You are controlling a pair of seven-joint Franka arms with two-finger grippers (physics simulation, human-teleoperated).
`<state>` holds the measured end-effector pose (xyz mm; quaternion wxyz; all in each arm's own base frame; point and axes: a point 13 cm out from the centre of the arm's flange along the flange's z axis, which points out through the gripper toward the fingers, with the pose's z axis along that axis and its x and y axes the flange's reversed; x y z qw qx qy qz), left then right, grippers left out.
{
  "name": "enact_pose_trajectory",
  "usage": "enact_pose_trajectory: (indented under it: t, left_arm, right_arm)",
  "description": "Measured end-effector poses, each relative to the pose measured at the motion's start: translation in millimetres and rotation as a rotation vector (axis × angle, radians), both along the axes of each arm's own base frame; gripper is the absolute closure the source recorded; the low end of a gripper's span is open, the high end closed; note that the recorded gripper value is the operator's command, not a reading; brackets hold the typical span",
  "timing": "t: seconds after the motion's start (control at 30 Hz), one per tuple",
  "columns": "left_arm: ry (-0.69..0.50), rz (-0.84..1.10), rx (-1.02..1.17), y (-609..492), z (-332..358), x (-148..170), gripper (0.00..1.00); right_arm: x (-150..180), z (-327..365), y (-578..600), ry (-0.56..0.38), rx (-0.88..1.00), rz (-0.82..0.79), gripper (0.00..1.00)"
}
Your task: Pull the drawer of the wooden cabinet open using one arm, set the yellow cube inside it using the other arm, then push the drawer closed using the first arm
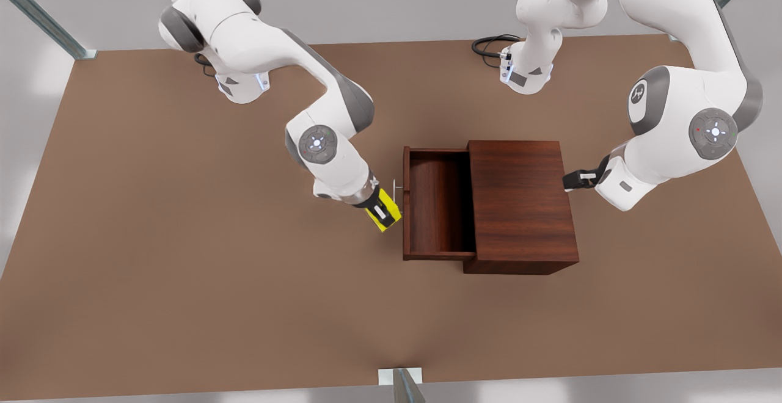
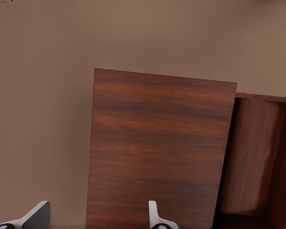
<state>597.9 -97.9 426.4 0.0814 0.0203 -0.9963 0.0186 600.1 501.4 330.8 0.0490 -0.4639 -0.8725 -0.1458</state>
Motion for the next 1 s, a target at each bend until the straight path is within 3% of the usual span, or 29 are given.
enact_pose_trajectory:
  t: [0.4,0.43,0.47,0.63,0.7,0.8,0.87,0.93,1.0]
  left_arm:
    - [0.001,-0.065,-0.009,-3,-1,-1,0.0]
    - [0.001,-0.068,-0.009,-2,-1,-1,0.0]
    - [0.002,-0.07,-0.009,-2,-1,-1,0.0]
    - [0.005,-0.085,-0.01,-2,-3,-2,0.0]
    - [0.009,-0.089,-0.011,-2,-4,-3,0.0]
    - [0.016,-0.096,-0.011,-2,-4,-4,0.0]
    - [0.018,-0.1,-0.012,-2,-5,-5,0.0]
    - [0.019,-0.103,-0.012,-2,-5,-5,0.0]
    - [0.02,-0.107,-0.013,-3,-5,-6,0.0]
  right_arm:
    - [-46,-65,115,0.145,0.056,-0.278,0.32]
    - [-48,-70,122,0.152,0.061,-0.298,0.29]
    - [-50,-74,127,0.16,0.064,-0.319,0.0]
    - [-47,-74,128,0.19,0.07,-0.422,0.0]
    - [-13,-47,84,0.195,0.064,-0.496,0.0]
    - [92,1,-96,0.206,0.036,-0.705,0.0]
    - [133,23,-230,0.208,0.001,-0.811,0.0]
    - [136,41,-343,0.189,-0.066,-0.829,0.0]
    - [109,56,-441,0.174,-0.164,-0.779,0.0]
